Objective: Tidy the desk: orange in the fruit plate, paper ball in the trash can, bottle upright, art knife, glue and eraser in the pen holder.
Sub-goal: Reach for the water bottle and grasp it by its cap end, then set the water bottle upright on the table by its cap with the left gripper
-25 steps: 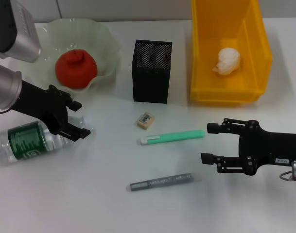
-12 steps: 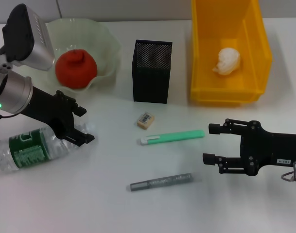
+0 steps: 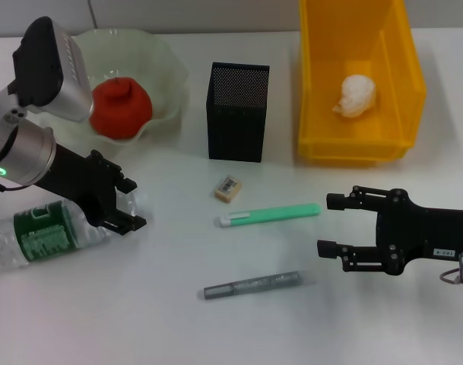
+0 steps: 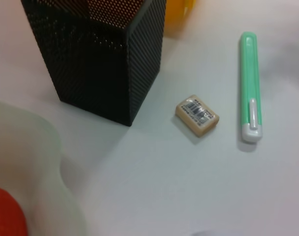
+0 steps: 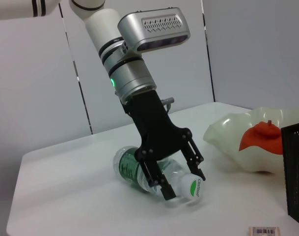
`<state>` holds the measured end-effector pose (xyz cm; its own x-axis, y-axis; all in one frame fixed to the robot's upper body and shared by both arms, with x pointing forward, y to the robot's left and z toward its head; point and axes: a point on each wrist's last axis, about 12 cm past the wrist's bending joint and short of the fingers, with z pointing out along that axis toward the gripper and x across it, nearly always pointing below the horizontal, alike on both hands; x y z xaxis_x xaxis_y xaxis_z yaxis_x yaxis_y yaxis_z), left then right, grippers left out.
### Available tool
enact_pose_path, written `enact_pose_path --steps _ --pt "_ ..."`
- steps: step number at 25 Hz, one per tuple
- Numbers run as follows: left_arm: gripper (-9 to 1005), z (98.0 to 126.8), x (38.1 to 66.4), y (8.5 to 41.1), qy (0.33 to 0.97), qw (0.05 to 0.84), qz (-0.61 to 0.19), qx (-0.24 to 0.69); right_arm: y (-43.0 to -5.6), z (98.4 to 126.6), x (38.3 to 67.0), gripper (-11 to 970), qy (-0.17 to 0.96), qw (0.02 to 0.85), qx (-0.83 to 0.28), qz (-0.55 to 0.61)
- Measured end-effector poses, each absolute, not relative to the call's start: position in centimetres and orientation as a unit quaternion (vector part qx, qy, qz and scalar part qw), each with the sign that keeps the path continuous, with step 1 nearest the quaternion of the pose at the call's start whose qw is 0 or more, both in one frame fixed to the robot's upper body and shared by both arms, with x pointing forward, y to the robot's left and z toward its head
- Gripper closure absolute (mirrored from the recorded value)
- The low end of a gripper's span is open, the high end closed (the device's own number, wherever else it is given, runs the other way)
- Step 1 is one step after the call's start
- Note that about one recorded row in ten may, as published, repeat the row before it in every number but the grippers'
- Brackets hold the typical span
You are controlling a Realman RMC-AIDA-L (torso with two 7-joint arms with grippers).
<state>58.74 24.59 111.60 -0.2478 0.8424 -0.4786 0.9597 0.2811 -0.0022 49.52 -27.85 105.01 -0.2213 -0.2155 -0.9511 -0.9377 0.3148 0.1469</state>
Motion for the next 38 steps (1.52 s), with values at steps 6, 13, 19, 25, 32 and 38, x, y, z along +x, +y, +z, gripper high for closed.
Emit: enact_pose_path --steps 6,13,19,25,32,38 --pt "358 111.1 58.7 24.1 0.769 0.189 -0.133 0.595 -27.9 105.0 49.5 184 0.672 0.454 -0.428 0.398" --pt "489 111.3 58.8 24.0 0.768 0.193 -0.127 0.597 -27.9 105.0 49.5 184 0.672 0.455 -0.428 0.398" --pt "550 112.1 58.9 24.3 0.767 0.208 -0.126 0.594 -27.9 105.0 49.5 184 0.672 0.455 -0.427 0.398" --pt "552 114.3 58.2 25.1 0.756 0.26 -0.153 0.58 -27.9 105.0 49.5 184 0.672 0.455 -0.428 0.399" --pt "552 115.7 57.5 26.4 0.747 0.3 -0.187 0.563 -27.8 105.0 49.5 185 0.671 0.453 -0.429 0.4" --pt "552 117.0 57.0 27.7 0.734 0.341 -0.219 0.545 -27.7 104.9 49.4 185 0.671 0.451 -0.431 0.401"
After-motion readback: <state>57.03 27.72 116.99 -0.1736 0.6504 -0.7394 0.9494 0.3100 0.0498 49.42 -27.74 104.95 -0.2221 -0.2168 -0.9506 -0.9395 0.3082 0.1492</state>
